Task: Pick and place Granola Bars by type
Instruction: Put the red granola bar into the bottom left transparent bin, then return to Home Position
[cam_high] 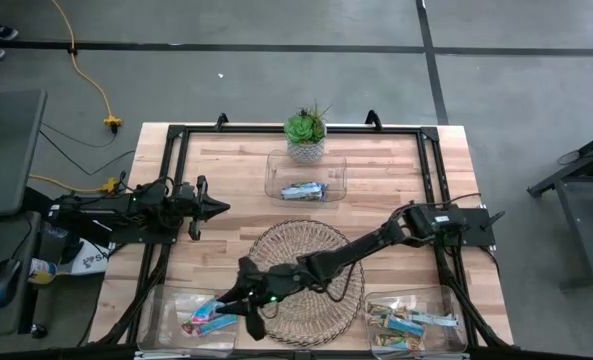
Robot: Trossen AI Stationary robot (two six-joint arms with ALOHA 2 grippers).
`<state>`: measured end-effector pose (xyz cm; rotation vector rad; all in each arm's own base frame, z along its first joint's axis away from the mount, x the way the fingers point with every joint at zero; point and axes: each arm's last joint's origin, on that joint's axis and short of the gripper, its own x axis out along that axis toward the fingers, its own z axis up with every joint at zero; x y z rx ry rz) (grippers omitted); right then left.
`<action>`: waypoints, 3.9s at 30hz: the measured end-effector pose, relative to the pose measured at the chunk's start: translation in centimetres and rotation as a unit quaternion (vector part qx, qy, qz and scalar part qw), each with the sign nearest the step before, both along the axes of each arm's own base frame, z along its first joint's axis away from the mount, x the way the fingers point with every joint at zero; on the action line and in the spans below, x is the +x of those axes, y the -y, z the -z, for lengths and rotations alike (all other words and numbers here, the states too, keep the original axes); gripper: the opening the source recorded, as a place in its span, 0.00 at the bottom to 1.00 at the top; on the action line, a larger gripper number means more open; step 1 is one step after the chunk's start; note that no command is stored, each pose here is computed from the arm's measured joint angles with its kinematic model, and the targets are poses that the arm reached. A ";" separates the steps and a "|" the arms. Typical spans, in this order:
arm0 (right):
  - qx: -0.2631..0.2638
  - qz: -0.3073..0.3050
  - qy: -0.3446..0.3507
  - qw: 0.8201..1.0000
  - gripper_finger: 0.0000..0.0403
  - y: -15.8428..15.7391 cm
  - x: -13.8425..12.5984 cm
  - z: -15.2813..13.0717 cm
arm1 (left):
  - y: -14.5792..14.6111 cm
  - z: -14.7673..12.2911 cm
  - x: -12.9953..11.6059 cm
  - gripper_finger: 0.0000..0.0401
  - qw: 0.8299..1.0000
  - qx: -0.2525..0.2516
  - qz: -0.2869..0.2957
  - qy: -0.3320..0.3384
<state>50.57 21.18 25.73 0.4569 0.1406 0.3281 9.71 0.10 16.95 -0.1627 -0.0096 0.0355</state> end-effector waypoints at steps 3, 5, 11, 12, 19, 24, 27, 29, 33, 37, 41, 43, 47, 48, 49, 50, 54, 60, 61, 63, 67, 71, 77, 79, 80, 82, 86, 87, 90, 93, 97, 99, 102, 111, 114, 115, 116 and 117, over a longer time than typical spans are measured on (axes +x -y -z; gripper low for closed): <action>-0.006 -0.007 -0.014 1.000 0.19 -0.6 1.5 0.5 | 0.0 0.0 0.0 0.00 1.000 0.000 0.000 0.000; -0.010 -0.007 -0.024 1.000 0.19 -1.0 2.3 0.7 | 0.0 0.0 0.0 0.00 1.000 0.000 0.000 0.000; -0.003 -0.018 -0.066 0.998 0.19 -1.2 4.0 2.3 | 0.0 0.0 0.0 0.00 1.000 0.000 0.000 0.000; 0.011 -0.018 -0.071 0.997 0.19 -1.1 4.0 2.8 | 0.0 0.0 0.0 0.00 1.000 0.000 0.000 0.000; 0.047 -0.020 -0.143 0.988 0.19 -0.4 4.0 6.0 | 0.0 0.0 0.0 0.00 1.000 0.000 0.000 0.000; 0.057 -0.019 -0.178 0.982 0.19 -0.5 3.7 6.9 | 0.0 0.0 0.0 0.00 1.000 0.000 0.000 0.000; 0.064 -0.026 -0.194 0.978 0.19 -0.4 3.8 7.3 | 0.0 0.0 0.0 0.00 1.000 0.000 0.000 0.000; 0.066 -0.025 -0.198 0.978 0.19 -0.3 3.8 7.3 | 0.0 0.0 0.0 0.00 1.000 0.000 0.000 0.000; 0.051 -0.028 -0.191 0.980 0.19 -0.3 3.8 7.3 | 0.0 0.0 0.0 0.00 1.000 0.000 0.000 0.000; 0.038 -0.032 -0.185 0.981 0.24 -0.3 3.8 7.3 | 0.0 0.0 0.0 0.00 1.000 0.000 0.000 0.000; 0.035 -0.032 -0.178 0.983 0.32 -0.3 3.8 7.2 | 0.0 0.0 0.0 0.00 1.000 0.000 0.000 0.000; 0.037 -0.033 -0.174 0.983 0.37 -0.2 3.9 7.1 | 0.0 0.0 0.0 0.00 1.000 0.000 0.000 0.000; 0.039 -0.035 -0.163 0.985 0.45 0.0 4.0 6.9 | 0.0 0.0 0.0 0.00 1.000 0.000 0.000 0.000; 0.039 -0.039 -0.157 0.986 0.46 0.0 4.1 6.9 | 0.0 0.0 0.0 0.00 1.000 0.000 0.000 0.000; 0.038 -0.044 -0.151 0.987 0.47 0.1 4.1 6.8 | 0.0 0.0 0.0 0.00 1.000 0.000 0.000 0.000; 0.037 -0.049 -0.147 0.987 0.47 0.2 4.2 6.7 | 0.0 0.0 0.0 0.00 1.000 0.000 0.000 0.000; 0.043 -0.064 -0.130 0.988 0.46 0.6 4.4 5.9 | 0.0 0.0 0.0 0.00 1.000 0.000 0.000 0.000; 0.048 -0.093 -0.093 0.990 0.39 1.9 5.0 2.7 | 0.0 0.0 0.0 0.00 1.000 0.000 0.000 0.000; 0.047 -0.099 -0.093 0.990 0.38 2.2 5.1 2.2 | 0.0 0.0 0.0 0.00 1.000 0.000 0.000 0.000; 0.044 -0.110 -0.088 0.989 0.35 3.0 5.0 1.4 | 0.0 0.0 0.0 0.00 1.000 0.000 0.000 0.000; 0.036 -0.123 -0.113 0.985 0.32 5.5 4.6 -0.6 | 0.0 0.0 0.0 0.00 1.000 0.000 0.000 0.000; 0.018 -0.128 -0.136 0.982 0.30 9.1 3.9 -2.9 | 0.0 0.0 0.0 0.00 1.000 0.000 0.000 0.000; -0.015 -0.123 -0.177 0.976 0.27 14.3 1.8 -6.4 | 0.0 0.0 0.0 0.00 1.000 0.000 0.000 0.000; -0.037 -0.118 -0.188 0.974 0.25 15.6 0.6 -7.9 | 0.0 0.0 0.0 0.00 1.000 0.000 0.000 0.000; -0.048 -0.115 -0.193 0.973 0.24 16.2 0.0 -8.4 | 0.0 0.0 0.0 0.00 1.000 0.000 0.000 0.000; -0.068 -0.112 -0.206 0.970 0.21 17.1 -1.3 -9.7 | 0.0 0.0 0.0 0.00 1.000 0.000 0.000 0.000; -0.113 -0.122 -0.223 0.960 0.12 18.2 -4.2 -12.0 | 0.0 0.0 0.0 0.00 1.000 0.000 0.000 0.000; -0.125 -0.128 -0.231 0.956 0.10 18.3 -4.8 -12.3 | 0.0 0.0 0.0 0.00 1.000 0.000 0.000 0.000; -0.153 -0.143 -0.245 0.947 0.03 18.5 -6.5 -13.3 | 0.0 0.0 0.0 0.00 1.000 0.000 0.000 0.000; -0.171 -0.149 -0.254 0.940 0.01 18.6 -7.7 -13.9 | 0.0 0.0 0.0 0.00 1.000 0.000 0.000 0.000; -0.185 -0.155 -0.276 0.930 0.00 18.7 -8.9 -14.3 | 0.0 0.0 0.0 0.00 1.000 0.000 0.000 0.000; -0.191 -0.159 -0.292 0.924 0.00 18.7 -9.4 -14.3 | 0.0 0.0 0.0 0.00 1.000 0.000 0.000 0.000; -0.205 -0.156 -0.310 0.915 0.00 18.8 -10.4 -14.5 | 0.0 0.0 0.0 0.00 1.000 0.000 0.000 0.000; -0.224 -0.140 -0.299 0.917 0.00 19.6 -12.6 -16.6 | 0.0 0.0 0.0 0.00 1.000 0.000 0.000 0.000; -0.231 -0.126 -0.303 0.916 0.00 20.0 -13.8 -17.5 | 0.0 0.0 0.0 0.00 1.000 0.000 0.001 0.000; -0.233 -0.121 -0.305 0.916 0.00 20.2 -14.2 -17.8 | 0.0 0.0 0.0 0.00 1.000 0.000 0.000 0.001; -0.233 -0.118 -0.304 0.916 0.00 20.3 -14.8 -18.2 | 0.0 0.0 0.0 0.00 1.000 0.000 0.000 0.000; -0.233 -0.116 -0.305 0.916 0.00 20.4 -15.2 -18.5 | 0.0 0.0 0.0 0.00 1.000 0.000 0.000 0.000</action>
